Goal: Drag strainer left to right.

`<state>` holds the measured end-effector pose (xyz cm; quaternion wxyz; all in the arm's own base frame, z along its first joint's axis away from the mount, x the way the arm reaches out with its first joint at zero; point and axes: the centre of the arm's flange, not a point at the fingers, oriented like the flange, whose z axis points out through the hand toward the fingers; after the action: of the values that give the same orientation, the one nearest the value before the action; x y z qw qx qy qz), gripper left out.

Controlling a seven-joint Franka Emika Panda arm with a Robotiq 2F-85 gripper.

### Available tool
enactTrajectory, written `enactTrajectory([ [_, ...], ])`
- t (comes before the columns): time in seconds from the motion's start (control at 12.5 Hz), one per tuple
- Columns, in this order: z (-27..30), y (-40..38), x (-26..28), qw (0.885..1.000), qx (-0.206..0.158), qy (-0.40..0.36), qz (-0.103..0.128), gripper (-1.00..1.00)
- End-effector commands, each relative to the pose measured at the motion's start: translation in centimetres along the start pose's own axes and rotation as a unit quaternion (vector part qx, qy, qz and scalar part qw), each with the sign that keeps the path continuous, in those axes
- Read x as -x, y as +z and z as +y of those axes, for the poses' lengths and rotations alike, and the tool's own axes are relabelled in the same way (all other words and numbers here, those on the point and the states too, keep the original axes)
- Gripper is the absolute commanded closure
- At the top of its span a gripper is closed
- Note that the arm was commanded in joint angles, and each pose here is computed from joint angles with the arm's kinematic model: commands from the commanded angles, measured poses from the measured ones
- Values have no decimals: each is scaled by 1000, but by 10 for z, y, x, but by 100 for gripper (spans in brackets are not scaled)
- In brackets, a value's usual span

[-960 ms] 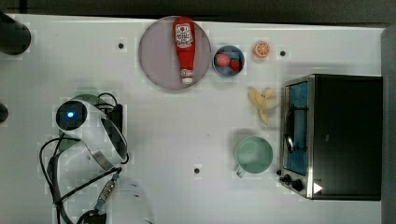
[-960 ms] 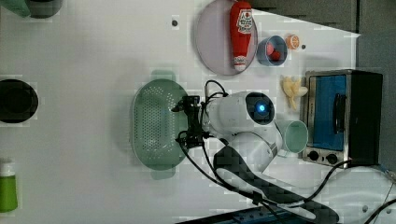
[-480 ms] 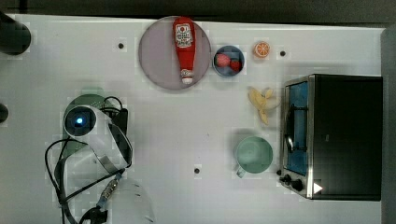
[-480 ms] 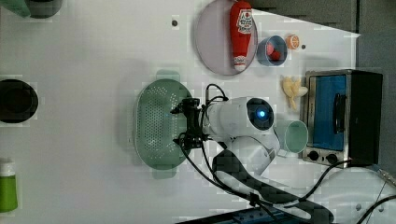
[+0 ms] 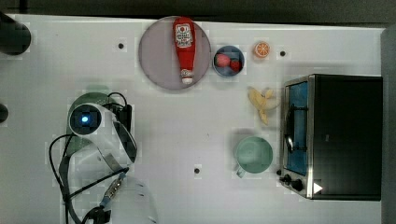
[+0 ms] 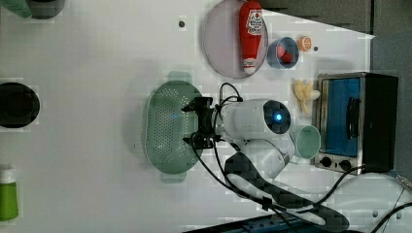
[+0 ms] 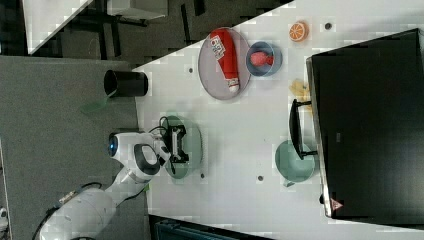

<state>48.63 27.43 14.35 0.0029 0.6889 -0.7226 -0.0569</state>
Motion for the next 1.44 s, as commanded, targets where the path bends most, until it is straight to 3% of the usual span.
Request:
enactTrajectory([
  [0.08, -3, -5, -32, 999, -1, 25, 22, -100],
  [1.44, -8, -27, -214, 997, 9, -29, 77, -100],
])
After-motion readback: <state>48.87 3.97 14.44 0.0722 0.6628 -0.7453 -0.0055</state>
